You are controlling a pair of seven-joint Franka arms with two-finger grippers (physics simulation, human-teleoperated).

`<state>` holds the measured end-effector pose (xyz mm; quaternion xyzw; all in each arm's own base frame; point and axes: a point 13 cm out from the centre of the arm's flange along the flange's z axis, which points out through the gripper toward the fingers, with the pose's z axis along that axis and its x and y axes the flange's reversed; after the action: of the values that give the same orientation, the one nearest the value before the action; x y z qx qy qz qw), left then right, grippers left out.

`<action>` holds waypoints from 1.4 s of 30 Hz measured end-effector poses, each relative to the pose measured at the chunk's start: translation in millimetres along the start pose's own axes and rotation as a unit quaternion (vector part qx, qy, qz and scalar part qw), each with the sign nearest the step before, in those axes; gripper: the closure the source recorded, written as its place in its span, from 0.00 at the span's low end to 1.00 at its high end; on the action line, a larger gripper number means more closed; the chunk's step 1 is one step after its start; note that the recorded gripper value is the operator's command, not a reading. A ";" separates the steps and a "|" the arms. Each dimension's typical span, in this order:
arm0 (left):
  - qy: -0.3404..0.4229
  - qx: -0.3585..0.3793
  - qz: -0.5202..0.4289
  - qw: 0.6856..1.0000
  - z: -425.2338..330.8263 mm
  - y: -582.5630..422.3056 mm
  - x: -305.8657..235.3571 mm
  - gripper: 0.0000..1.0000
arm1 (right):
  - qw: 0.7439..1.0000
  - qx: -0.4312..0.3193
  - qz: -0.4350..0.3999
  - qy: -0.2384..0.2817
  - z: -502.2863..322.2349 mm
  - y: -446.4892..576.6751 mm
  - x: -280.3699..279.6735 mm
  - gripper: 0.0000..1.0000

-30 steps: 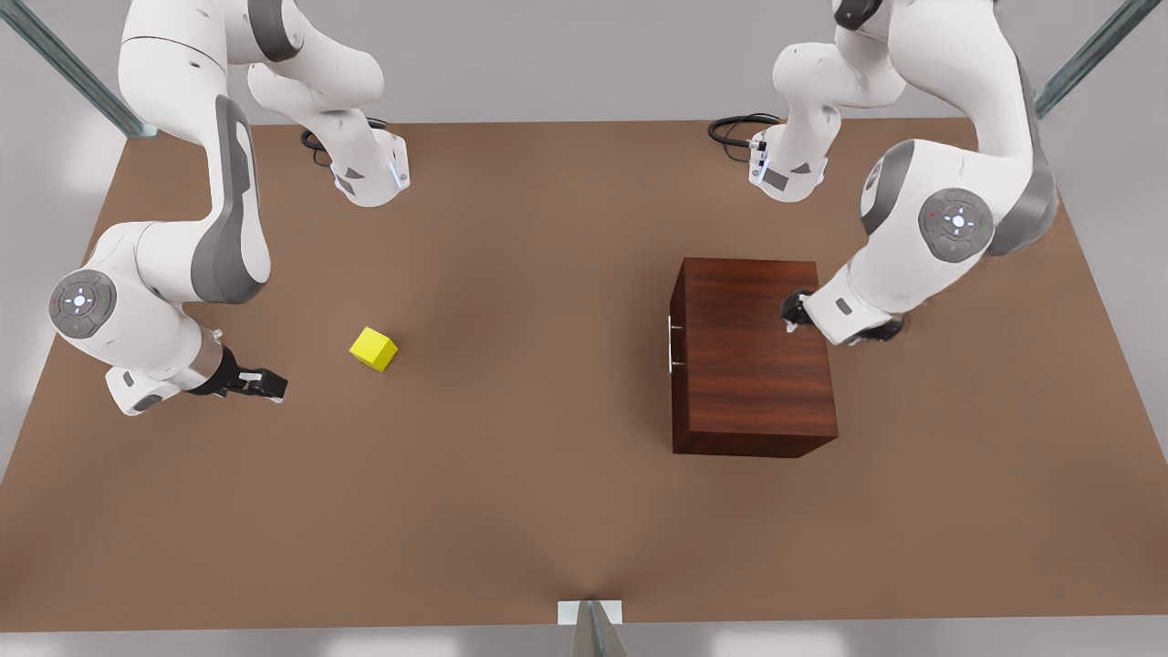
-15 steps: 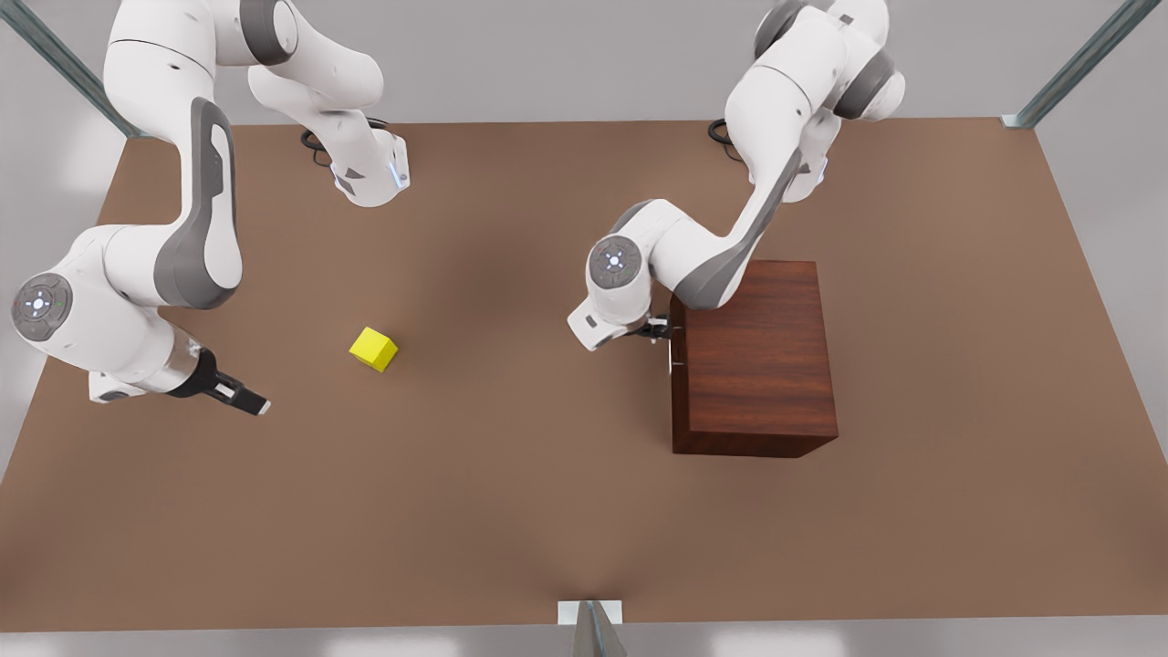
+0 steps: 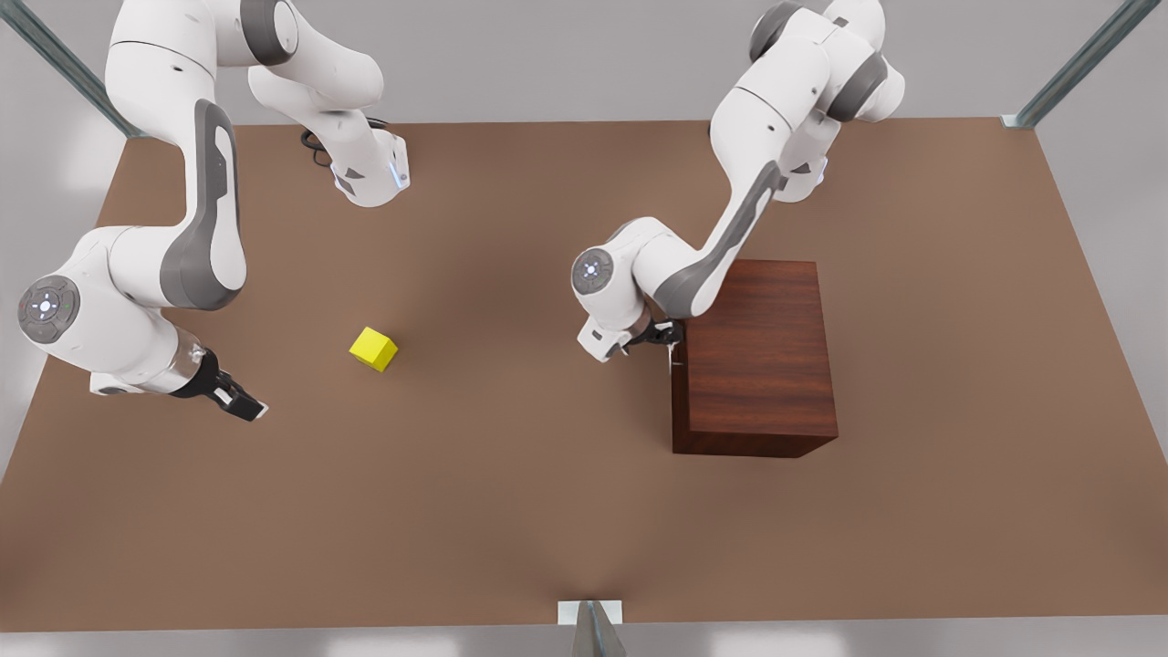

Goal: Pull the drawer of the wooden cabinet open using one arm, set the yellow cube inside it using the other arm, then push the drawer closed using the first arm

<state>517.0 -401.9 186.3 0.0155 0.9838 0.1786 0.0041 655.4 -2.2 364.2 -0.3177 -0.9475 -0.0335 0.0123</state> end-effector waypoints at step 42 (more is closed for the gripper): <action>-0.051 0.027 -0.084 0.995 -6.4 -45.5 3.8 0.00 | 0.998 0.002 0.057 0.002 3.6 0.8 0.0 0.00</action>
<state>511.8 -446.6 176.3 -0.0576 0.9847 0.1496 0.0689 655.9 -1.3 360.7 -0.3708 -0.9280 -0.0315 0.0166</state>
